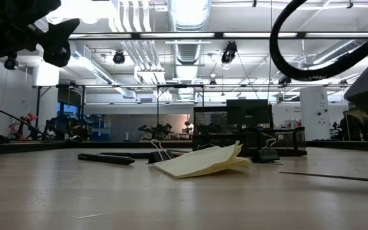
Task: Pick and place office supplies into organizer
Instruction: Put the yellow scissors into the black desk organizer
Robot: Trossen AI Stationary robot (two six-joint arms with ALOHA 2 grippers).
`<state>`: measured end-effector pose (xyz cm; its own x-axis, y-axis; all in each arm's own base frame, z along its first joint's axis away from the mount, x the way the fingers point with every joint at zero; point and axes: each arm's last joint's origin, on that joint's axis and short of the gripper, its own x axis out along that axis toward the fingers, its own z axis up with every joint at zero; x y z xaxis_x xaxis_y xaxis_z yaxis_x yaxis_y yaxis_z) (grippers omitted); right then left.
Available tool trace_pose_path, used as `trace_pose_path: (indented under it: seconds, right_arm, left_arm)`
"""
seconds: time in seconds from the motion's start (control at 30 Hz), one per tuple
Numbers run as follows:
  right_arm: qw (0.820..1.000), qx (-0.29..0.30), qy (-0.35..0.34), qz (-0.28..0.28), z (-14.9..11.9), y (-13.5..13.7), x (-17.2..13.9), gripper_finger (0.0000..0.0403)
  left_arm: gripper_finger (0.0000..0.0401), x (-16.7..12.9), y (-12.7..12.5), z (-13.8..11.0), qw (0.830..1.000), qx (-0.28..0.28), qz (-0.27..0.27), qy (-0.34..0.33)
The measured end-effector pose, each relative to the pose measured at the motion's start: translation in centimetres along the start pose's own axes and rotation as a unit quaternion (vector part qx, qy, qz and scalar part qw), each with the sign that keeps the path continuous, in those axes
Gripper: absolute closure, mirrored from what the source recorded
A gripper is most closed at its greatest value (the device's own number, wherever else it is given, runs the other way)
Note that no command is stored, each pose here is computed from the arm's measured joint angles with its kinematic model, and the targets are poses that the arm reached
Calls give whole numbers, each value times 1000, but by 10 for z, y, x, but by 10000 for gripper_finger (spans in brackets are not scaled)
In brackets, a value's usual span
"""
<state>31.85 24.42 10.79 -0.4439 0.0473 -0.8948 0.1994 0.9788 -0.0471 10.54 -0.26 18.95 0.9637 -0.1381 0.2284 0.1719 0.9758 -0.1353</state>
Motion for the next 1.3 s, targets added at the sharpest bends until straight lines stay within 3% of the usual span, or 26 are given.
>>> trace_pose_path:
  seconds: [0.13,0.3,0.4,0.57,0.67,0.8,0.9,1.13,1.3]
  right_arm:
    - [995,-37,-74,-53,1,4,-21,337]
    - [959,-40,-206,-192,6,-2,-62,339]
    - [943,-32,-232,-235,3,-11,-84,339]
    - [920,-83,-242,-295,10,-24,-89,339]
    - [888,-117,-262,-359,12,-29,-94,339]
    - [828,-154,-285,-457,18,-37,-104,338]
    - [794,-166,-281,-513,28,-52,-115,337]
    - [780,-187,-220,-555,54,-95,-135,336]
    - [744,-212,-156,-614,65,-132,-155,336]
  left_arm:
    - [200,0,0,0,1000,0,0,0]
    - [200,0,0,0,1000,0,0,0]
    - [200,0,0,0,1000,0,0,0]
    - [200,0,0,0,1000,0,0,0]
    - [200,0,0,1,1000,1,-1,-5]
    - [200,0,0,1,1000,1,-1,-4]
    - [200,0,0,1,1000,1,-1,-4]
    - [200,0,0,1,1000,1,-1,-4]
    - [200,0,0,1,1000,1,-1,-4]
